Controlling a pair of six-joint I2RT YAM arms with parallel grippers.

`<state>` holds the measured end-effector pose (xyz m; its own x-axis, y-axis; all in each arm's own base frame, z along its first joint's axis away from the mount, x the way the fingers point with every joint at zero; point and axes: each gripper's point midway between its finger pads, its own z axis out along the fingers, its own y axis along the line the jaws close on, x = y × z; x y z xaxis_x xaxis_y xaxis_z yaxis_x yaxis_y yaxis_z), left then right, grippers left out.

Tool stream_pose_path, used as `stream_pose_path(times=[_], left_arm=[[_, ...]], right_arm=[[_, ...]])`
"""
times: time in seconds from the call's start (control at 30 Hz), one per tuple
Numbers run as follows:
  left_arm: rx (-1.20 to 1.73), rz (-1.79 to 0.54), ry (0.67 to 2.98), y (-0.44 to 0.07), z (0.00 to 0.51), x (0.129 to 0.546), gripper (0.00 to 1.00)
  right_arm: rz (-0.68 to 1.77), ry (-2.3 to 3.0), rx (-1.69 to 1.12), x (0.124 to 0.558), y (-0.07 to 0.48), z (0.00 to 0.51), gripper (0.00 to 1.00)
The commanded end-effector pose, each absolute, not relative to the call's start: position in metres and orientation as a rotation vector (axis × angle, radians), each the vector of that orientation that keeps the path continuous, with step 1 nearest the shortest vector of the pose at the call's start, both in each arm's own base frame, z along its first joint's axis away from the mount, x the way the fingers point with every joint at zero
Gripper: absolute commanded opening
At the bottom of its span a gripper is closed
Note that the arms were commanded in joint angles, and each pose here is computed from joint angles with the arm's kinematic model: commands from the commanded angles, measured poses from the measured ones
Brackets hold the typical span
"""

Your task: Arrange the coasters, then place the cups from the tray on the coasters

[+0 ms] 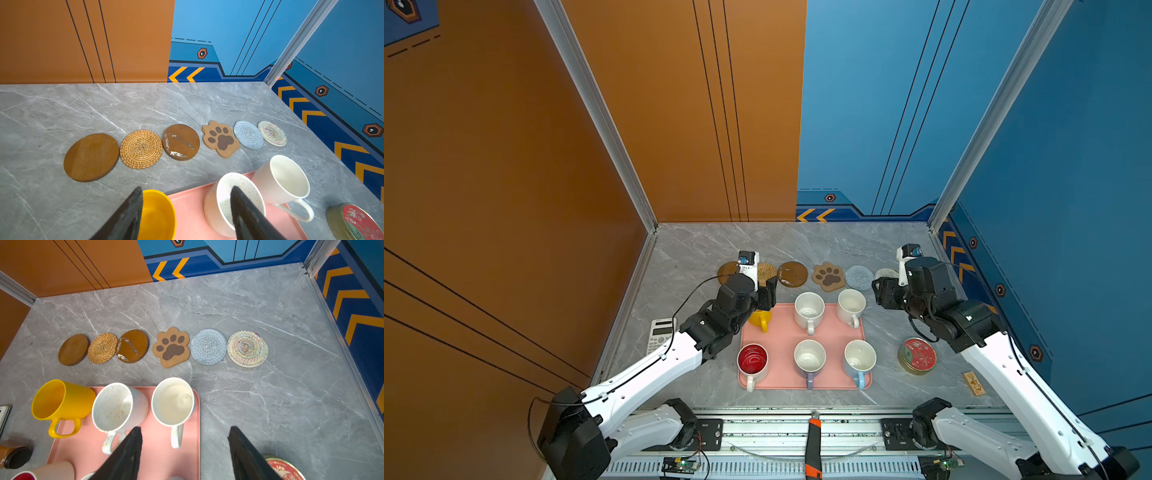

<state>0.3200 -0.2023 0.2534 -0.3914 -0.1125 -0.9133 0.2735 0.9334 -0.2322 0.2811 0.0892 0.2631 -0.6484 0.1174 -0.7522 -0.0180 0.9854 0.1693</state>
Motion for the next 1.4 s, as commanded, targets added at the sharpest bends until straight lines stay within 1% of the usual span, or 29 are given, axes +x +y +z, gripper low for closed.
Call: stream_pose_path(times=[0.0, 0.2, 0.7, 1.07, 1.13, 1.2, 1.23, 1.37], left_arm=[[0.091, -0.363, 1.896, -0.191, 0.257, 0.319, 0.68], [0.116, -0.301, 1.919, -0.184, 0.249, 0.317, 0.69], [0.17, -0.218, 1.933, -0.178, 0.24, 0.316, 0.72], [0.182, -0.317, 1.895, -0.19, 0.247, 0.314, 0.78], [0.179, -0.32, 1.888, -0.19, 0.248, 0.314, 0.8], [0.168, -0.318, 1.881, -0.187, 0.249, 0.313, 0.9], [0.163, -0.314, 1.879, -0.186, 0.249, 0.313, 0.92], [0.154, -0.315, 1.868, -0.183, 0.25, 0.313, 0.97]], right_arm=[[0.16, 2.385, 0.11, 0.262, 0.083, 0.229, 0.65], [0.154, 2.44, 0.121, 0.255, 0.092, 0.202, 0.66], [0.184, 2.637, 0.044, 0.259, 0.125, 0.144, 0.7], [0.204, 2.697, 0.016, 0.267, 0.141, 0.117, 0.71], [0.192, 2.715, 0.01, 0.268, 0.142, 0.112, 0.71], [0.182, 2.73, 0.011, 0.269, 0.143, 0.107, 0.71], [0.176, 2.737, 0.012, 0.269, 0.143, 0.104, 0.72], [0.155, 2.758, 0.022, 0.273, 0.143, 0.097, 0.71]])
